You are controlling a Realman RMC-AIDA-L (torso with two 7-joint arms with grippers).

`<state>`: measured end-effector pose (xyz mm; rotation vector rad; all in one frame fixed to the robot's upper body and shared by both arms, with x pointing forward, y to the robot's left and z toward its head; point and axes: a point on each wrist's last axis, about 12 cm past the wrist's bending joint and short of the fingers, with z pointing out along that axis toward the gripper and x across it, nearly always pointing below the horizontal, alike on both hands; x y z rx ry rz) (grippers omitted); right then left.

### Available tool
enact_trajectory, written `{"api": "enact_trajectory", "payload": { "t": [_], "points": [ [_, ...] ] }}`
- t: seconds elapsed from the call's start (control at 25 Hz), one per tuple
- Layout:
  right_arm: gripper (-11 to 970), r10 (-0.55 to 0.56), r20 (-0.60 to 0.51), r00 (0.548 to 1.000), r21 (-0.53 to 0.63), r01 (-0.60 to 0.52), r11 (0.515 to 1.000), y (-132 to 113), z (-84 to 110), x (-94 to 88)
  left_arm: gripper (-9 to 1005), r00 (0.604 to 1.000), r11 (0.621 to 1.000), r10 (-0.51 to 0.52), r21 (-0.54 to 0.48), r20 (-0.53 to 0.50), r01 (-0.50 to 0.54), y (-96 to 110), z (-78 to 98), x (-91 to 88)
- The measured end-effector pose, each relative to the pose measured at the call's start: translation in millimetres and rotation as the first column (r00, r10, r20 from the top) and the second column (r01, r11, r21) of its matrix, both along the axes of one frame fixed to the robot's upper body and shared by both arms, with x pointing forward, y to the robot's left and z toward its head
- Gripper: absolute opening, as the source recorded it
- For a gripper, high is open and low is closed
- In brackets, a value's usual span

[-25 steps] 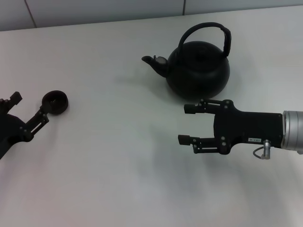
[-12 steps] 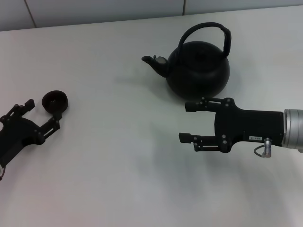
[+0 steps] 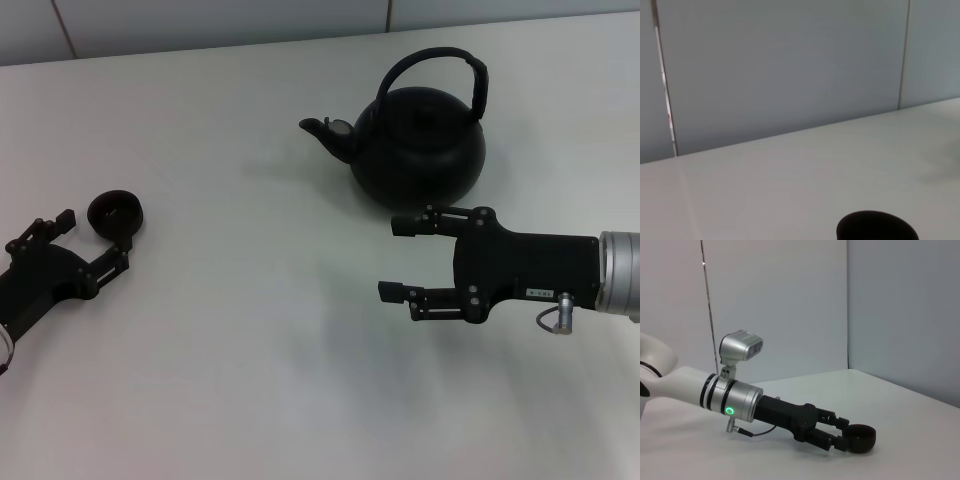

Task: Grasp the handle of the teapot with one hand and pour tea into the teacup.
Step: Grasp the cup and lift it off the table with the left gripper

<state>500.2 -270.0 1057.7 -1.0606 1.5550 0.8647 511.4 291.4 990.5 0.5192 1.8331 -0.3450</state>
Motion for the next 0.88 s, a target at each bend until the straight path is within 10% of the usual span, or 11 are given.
{"api": "enact_trajectory", "payload": {
  "t": [0.88],
  "points": [
    [774, 0.001, 0.008, 1.000, -0.002, -0.001, 1.000, 0.3, 0.8, 1.5, 734, 1.000, 1.000, -0.024, 0.006, 0.005, 0.024, -12.2, 5.3, 15.7]
  ]
}}
